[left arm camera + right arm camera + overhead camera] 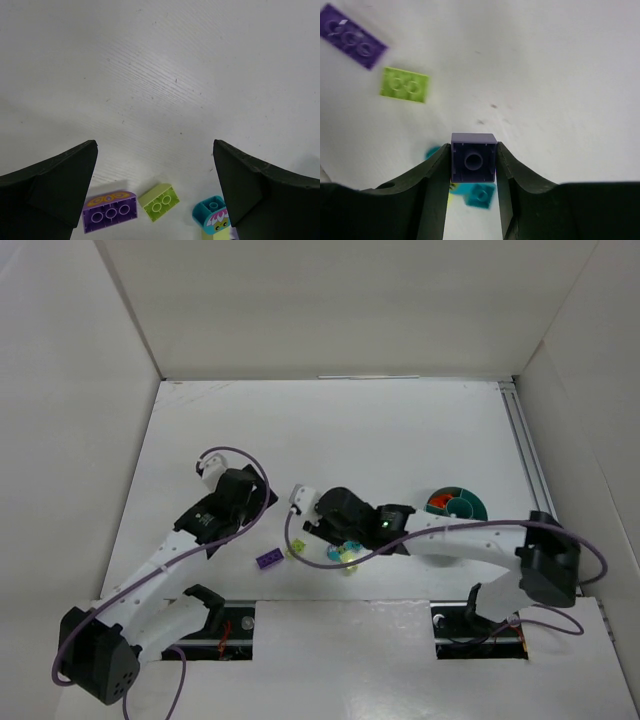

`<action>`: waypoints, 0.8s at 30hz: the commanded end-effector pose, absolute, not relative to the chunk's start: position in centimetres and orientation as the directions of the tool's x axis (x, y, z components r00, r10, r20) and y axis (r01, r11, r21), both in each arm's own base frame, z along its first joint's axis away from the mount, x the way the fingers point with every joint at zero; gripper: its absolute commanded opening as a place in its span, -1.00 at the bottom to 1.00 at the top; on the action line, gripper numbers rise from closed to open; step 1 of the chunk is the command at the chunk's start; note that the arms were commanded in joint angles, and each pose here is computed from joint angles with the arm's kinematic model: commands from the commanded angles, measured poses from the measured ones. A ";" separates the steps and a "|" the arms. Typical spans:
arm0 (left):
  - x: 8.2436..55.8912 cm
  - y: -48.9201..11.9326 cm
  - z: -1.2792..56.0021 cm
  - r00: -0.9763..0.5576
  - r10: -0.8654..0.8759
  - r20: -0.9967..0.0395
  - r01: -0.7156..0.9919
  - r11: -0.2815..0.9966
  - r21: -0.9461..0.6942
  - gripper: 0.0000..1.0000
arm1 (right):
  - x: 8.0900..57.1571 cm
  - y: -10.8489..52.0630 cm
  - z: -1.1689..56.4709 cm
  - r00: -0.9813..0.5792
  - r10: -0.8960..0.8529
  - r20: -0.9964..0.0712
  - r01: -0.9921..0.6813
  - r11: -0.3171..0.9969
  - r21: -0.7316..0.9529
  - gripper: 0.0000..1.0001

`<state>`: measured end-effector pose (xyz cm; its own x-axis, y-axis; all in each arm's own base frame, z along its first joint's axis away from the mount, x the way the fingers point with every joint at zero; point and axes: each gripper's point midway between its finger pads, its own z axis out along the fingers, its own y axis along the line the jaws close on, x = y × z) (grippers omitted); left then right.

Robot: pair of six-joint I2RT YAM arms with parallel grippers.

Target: Sort the legos into containers by color

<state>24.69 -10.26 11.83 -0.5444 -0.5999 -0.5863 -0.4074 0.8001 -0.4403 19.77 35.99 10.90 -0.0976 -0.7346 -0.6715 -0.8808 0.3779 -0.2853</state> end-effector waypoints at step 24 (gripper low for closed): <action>27.4 -14.3 10.4 -0.645 -0.461 -0.609 -0.193 0.870 -0.454 1.00 | 16.7 1.6 15.8 -0.706 0.053 -0.706 0.152 0.985 -0.079 -0.46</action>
